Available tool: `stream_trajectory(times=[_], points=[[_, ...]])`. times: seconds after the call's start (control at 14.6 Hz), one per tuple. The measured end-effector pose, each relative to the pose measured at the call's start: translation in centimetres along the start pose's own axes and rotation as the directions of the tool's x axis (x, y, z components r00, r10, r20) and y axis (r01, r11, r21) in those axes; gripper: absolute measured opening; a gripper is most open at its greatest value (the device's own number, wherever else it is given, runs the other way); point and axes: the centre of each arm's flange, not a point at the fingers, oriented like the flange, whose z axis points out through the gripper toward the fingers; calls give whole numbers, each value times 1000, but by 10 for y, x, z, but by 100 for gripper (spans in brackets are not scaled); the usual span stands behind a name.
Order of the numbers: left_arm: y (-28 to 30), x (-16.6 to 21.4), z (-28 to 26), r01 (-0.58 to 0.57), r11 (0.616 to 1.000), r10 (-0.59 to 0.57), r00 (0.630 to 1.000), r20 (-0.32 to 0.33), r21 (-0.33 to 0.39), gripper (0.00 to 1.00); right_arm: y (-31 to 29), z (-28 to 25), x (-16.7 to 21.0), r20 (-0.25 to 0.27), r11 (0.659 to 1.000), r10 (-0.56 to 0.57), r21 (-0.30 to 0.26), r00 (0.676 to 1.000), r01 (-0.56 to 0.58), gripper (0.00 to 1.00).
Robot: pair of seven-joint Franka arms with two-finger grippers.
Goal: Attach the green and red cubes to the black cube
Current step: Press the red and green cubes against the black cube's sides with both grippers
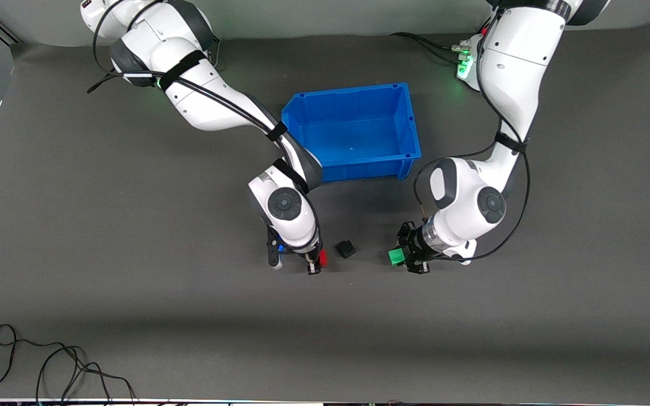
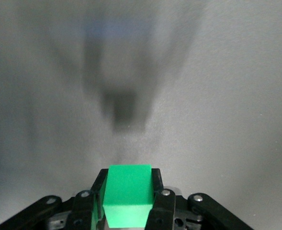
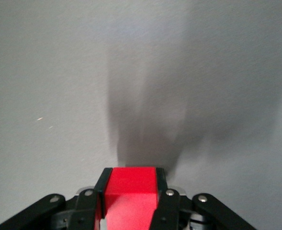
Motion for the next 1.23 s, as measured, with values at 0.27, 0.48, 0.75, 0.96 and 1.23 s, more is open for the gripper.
stream_trajectory(times=[0.27,0.48,0.75,0.96,1.23], points=[[-22,-15,23,104,994,-104,995,1,-39,37,5,5,-17,6,999,-41,9,999,41,40],[-43,-20,37,139,989,-140,990,-7,-47,37,23,13,-40,-4,996,-92,4,996,92,40],[-64,-29,47,166,985,-167,986,-11,-46,37,27,13,-46,-4,993,-119,4,993,119,40],[-76,-35,52,155,987,-156,988,-17,-37,37,24,13,-43,-7,993,-116,7,993,117,40],[-83,-40,54,59,998,-60,998,-27,-36,37,9,5,-32,-5,997,-73,31,997,73,40]])
